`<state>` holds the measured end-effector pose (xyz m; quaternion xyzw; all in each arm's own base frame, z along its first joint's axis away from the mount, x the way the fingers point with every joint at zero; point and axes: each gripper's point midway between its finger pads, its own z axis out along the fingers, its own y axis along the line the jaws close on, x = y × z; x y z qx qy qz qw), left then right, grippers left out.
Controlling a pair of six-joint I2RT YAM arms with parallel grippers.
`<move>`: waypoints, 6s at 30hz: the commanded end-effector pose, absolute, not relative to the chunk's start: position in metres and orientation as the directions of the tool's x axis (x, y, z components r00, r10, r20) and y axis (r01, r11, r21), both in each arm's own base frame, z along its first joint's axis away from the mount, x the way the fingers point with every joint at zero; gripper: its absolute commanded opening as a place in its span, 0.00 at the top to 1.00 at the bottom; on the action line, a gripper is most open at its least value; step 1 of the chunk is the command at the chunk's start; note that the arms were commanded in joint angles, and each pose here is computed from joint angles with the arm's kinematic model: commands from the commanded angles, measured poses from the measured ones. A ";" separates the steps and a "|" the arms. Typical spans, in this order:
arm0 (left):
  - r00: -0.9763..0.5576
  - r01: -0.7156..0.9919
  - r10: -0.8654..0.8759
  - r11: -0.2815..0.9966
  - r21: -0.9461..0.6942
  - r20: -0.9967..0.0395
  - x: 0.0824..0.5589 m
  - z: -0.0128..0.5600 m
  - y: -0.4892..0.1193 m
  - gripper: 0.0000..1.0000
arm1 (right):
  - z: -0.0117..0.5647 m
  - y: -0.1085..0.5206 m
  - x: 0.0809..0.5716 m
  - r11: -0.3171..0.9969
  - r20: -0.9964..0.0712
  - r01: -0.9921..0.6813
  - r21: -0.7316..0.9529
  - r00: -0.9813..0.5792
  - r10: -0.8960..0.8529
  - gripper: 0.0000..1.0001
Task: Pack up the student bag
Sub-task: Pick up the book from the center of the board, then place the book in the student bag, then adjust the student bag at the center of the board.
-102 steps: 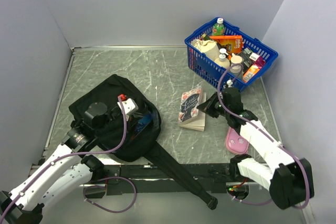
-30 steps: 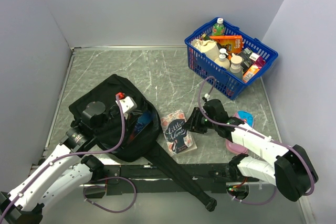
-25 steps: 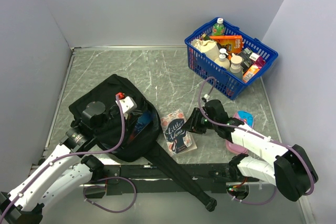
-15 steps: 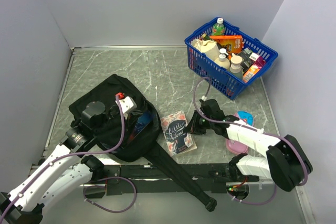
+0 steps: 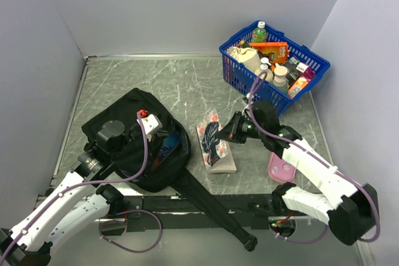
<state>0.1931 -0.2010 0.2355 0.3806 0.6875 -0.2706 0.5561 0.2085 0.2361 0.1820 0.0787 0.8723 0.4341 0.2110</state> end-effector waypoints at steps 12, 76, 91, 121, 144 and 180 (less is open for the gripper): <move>0.012 0.815 0.138 0.573 0.090 -0.990 0.195 0.282 -0.202 0.99 | 0.279 0.315 0.163 0.296 -0.157 -0.076 0.952 -0.953 0.259 1.00; 0.014 0.860 0.103 0.506 0.065 -0.995 0.184 0.294 -0.213 0.99 | 0.120 0.459 0.153 0.575 -0.117 -0.021 0.818 -0.984 0.131 1.00; -0.016 0.846 0.168 0.527 0.076 -0.986 0.180 0.268 -0.201 0.99 | 0.108 0.432 0.172 0.645 -0.146 0.024 0.764 -0.967 0.209 0.65; -0.021 0.852 0.169 0.519 0.071 -0.985 0.179 0.262 -0.203 0.99 | 0.118 0.387 0.140 0.544 -0.203 -0.065 0.836 -0.959 0.197 0.43; -0.011 0.841 0.161 0.536 0.079 -0.987 0.180 0.269 -0.200 0.99 | 0.066 0.399 0.150 0.769 -0.134 0.028 0.638 -0.980 0.147 0.90; 0.401 0.192 0.067 0.969 0.156 -0.914 0.262 0.477 -0.101 0.99 | 0.431 0.389 0.256 0.630 -0.837 -0.644 0.434 -0.547 0.018 1.00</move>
